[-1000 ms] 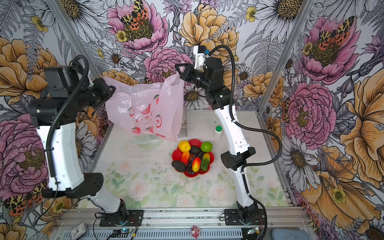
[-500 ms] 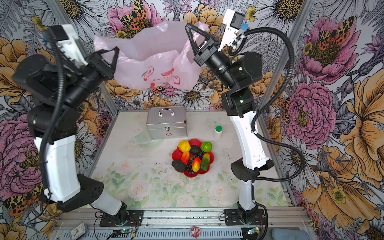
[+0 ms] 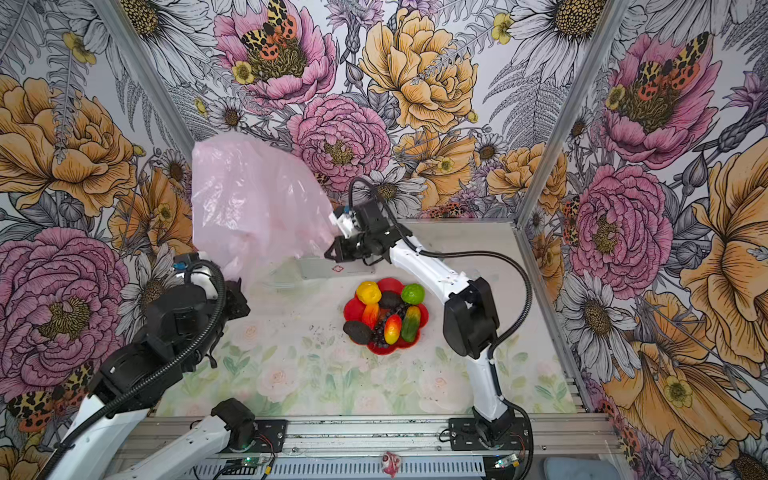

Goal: Place the fruits into the plastic bag
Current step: Shake the plastic bag at the middle-left of the table.

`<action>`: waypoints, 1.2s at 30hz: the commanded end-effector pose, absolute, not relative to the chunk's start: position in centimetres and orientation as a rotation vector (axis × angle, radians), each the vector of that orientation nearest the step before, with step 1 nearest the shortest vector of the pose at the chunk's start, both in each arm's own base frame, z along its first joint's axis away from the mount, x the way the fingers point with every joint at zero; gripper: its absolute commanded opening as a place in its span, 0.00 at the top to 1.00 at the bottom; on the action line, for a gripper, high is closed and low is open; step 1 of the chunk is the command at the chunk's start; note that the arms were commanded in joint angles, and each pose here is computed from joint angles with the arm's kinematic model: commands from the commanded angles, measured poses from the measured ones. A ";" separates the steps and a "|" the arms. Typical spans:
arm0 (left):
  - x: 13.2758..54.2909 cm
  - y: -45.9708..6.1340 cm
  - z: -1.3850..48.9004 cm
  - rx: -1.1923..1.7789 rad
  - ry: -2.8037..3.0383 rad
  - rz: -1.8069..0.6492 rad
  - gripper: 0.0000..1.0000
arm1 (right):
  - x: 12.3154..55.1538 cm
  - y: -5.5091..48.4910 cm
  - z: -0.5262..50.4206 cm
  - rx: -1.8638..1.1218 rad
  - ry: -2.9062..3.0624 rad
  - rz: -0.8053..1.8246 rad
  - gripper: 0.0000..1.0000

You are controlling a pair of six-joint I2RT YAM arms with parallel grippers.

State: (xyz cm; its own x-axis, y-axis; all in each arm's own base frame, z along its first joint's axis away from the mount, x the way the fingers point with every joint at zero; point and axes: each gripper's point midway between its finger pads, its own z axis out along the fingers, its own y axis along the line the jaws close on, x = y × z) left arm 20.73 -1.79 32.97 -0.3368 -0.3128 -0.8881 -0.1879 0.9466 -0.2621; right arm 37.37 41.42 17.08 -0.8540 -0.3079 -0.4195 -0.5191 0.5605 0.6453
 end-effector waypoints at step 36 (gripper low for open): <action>19.8 -6.3 27.9 -0.422 2.153 -0.441 0.98 | 35.6 29.0 26.5 -0.282 2.489 0.999 0.35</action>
State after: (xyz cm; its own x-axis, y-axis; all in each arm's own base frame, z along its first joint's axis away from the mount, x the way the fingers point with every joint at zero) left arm 19.89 -5.55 27.98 -0.5454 -0.4363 -0.7156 -0.1650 0.8930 -0.4187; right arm 36.95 30.71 23.20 -0.8977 -0.0819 -0.4329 -0.3546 0.7175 0.5996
